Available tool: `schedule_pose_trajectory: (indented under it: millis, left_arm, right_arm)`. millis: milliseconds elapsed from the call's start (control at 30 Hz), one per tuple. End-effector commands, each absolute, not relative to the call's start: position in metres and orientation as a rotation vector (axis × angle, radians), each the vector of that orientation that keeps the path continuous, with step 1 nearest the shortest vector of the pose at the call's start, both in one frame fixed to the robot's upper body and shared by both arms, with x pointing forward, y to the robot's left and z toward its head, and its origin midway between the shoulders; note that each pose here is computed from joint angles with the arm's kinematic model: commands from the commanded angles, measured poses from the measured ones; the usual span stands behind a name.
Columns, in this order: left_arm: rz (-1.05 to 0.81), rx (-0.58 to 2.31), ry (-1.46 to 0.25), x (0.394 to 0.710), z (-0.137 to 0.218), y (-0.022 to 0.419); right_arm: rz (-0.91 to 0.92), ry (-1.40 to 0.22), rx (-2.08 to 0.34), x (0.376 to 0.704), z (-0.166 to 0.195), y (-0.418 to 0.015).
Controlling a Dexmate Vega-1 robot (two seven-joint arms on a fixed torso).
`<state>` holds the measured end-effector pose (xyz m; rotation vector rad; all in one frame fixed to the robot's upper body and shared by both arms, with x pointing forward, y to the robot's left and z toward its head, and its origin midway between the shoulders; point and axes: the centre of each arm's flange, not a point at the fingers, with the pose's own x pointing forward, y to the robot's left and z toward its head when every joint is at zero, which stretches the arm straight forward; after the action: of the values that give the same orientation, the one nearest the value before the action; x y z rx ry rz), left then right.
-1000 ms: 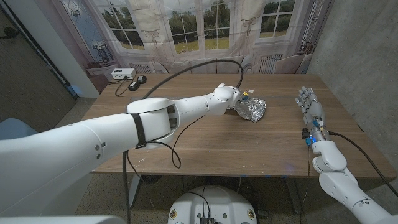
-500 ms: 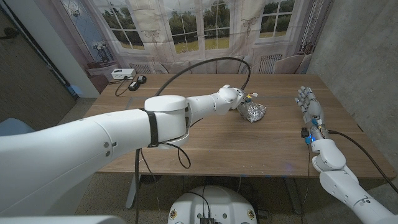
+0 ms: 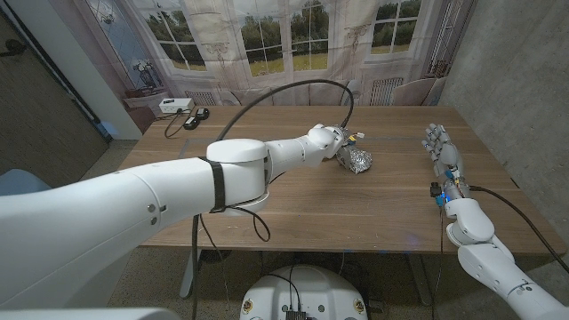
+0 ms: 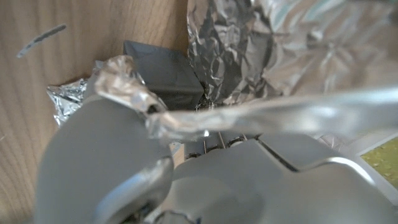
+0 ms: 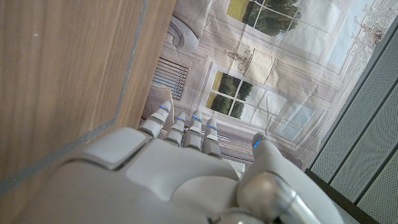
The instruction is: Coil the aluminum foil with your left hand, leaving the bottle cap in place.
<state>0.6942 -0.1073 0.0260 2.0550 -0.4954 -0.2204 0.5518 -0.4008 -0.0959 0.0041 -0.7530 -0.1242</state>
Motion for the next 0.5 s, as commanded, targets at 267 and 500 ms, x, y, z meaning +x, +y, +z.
schedule_pose_trajectory:
  millis: [267, 500]
  left_arm:
    - [-0.103, 2.137, -0.694, 0.6724, 0.0224, -0.1117]
    - [-0.163, 2.177, -0.611, 0.6741, 0.0232, -0.1123]
  right_arm:
    - [-0.141, -0.755, -0.010, 0.5494, -0.0939, -0.4017]
    - [-0.147, -0.760, -0.009, 0.5470, -0.0943, -0.4017]
